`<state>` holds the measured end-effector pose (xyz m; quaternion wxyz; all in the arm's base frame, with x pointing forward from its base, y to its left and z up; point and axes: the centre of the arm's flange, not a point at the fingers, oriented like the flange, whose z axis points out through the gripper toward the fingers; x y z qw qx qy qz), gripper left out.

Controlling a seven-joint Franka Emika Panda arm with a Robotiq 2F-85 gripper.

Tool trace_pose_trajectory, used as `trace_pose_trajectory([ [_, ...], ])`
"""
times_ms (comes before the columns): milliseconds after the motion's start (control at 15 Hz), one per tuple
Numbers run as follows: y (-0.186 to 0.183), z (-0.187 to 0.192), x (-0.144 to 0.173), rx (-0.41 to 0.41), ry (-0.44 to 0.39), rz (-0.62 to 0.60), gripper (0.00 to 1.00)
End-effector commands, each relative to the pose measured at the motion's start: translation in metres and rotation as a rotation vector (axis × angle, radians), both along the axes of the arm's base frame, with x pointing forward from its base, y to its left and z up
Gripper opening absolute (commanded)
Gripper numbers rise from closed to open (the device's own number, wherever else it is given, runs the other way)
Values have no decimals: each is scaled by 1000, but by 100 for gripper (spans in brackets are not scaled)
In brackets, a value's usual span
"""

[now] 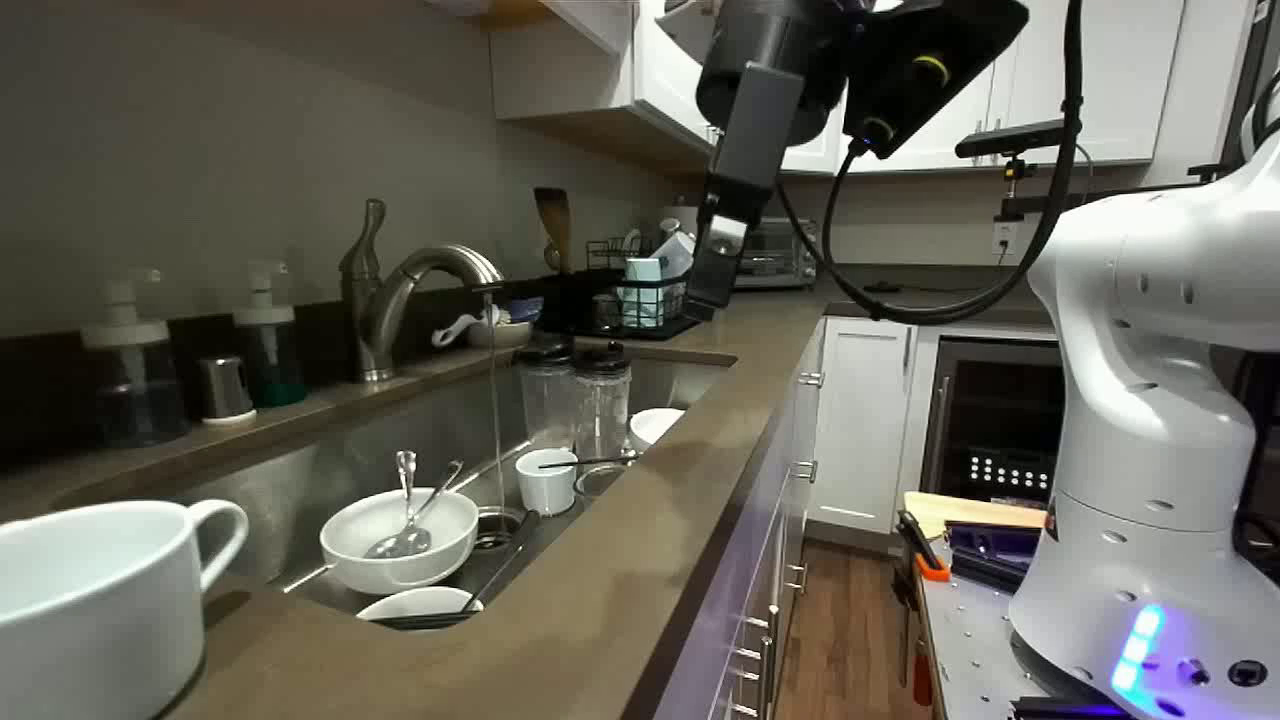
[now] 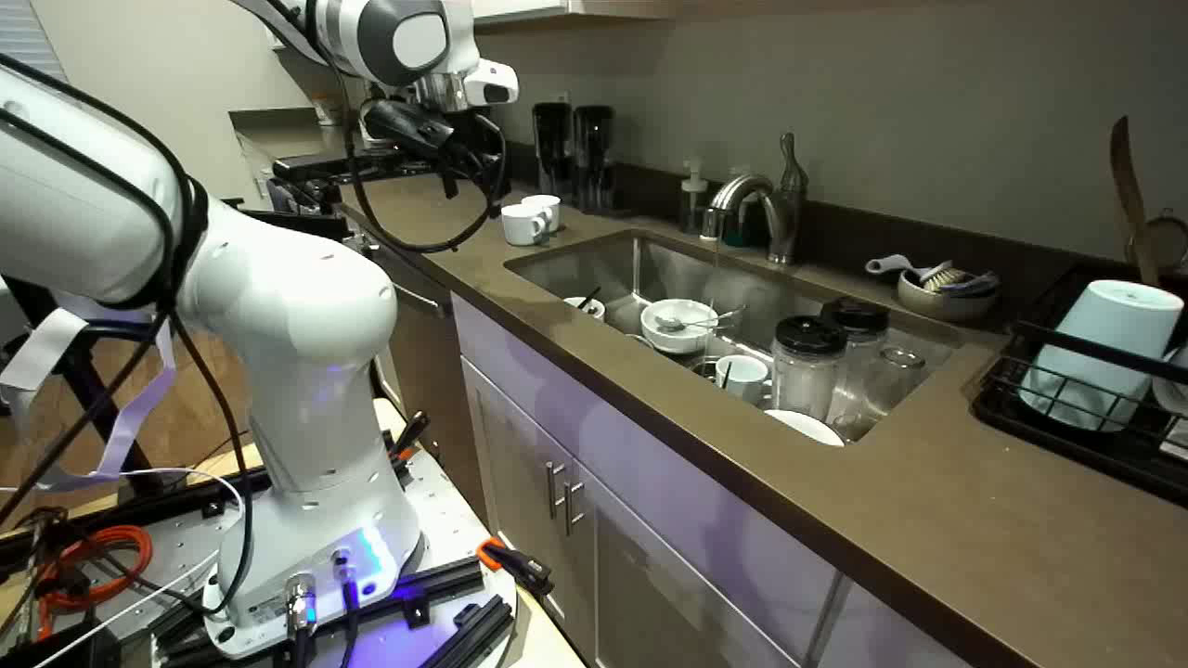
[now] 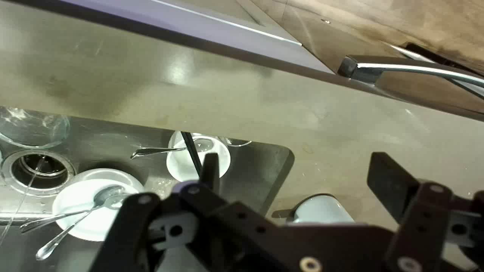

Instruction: Pour some water into the cup.

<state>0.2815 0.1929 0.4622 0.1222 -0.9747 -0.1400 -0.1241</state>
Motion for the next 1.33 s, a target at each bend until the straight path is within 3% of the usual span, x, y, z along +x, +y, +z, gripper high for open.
trace_pose_trajectory([
  [0, 0, 0, 0, 0, 0, 0, 100],
  [1200, 0, 0, 0, 0, 0, 0, 100],
  [1267, 4, 3, 5, -28, -13, 26, 100],
])
